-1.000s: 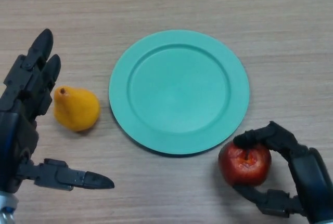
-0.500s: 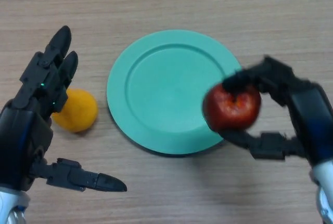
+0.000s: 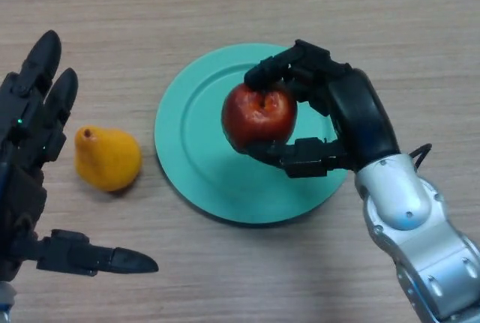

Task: Pick up the red apple and place it on the plate

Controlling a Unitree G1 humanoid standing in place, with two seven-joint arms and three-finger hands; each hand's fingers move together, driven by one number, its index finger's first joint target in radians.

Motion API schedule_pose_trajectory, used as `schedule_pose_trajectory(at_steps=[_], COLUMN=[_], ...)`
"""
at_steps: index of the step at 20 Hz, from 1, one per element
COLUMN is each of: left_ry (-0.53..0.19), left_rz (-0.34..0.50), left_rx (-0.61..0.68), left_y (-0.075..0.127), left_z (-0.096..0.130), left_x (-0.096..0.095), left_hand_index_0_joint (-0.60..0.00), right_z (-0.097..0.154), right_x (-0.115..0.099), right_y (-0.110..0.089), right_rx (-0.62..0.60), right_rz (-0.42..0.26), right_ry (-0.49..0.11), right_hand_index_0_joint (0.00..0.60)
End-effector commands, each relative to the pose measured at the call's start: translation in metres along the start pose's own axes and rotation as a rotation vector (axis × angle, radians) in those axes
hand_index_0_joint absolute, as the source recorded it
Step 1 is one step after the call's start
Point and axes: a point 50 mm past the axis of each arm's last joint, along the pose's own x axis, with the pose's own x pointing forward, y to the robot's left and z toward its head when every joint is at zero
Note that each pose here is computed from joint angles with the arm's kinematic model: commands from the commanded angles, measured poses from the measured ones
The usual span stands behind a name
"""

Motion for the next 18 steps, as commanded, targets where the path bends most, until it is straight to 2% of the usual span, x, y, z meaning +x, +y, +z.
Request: schedule_pose_trajectory(at_steps=[1,2,3,4,5,6,9,13,17,18], left_ry=[-0.187,-0.187,-0.188,-0.19,-0.193,-0.2,-0.21,-0.207,-0.212,-0.206], left_rz=[0.036,0.038,0.04,0.045,0.056,0.075,0.081,0.077,0.072,0.065], left_rx=[0.054,0.054,0.054,0.054,0.052,0.049,0.043,0.047,0.05,0.053], left_y=[0.008,0.008,0.008,0.009,0.011,0.014,0.014,0.015,0.011,0.01], left_z=[0.027,0.027,0.027,0.027,0.026,0.027,0.028,0.029,0.03,0.031], left_x=[-0.003,-0.003,-0.003,-0.003,-0.004,-0.004,-0.007,-0.011,-0.01,-0.009], left_hand_index_0_joint=[0.0,0.0,0.0,0.0,0.0,0.0,0.0,0.0,0.0,0.0], right_z=[0.029,0.028,0.026,0.022,0.015,0.007,0.006,0.02,0.043,0.048], right_x=[0.008,0.009,0.011,0.013,0.017,0.02,0.023,0.022,0.004,-0.005], right_y=[-0.003,-0.003,-0.002,-0.002,-0.001,-0.001,-0.005,-0.016,-0.036,-0.041], right_rx=[0.007,0.003,-0.01,-0.028,-0.066,-0.13,-0.183,-0.116,-0.076,-0.058], right_rz=[-0.051,-0.052,-0.054,-0.059,-0.069,-0.07,-0.08,-0.136,-0.146,-0.108], right_ry=[-0.221,-0.218,-0.209,-0.197,-0.176,-0.158,-0.149,-0.183,-0.238,-0.262], right_hand_index_0_joint=[0.6,0.497,0.35,0.25,0.1,0.003,0.0,0.0,0.0,0.0])
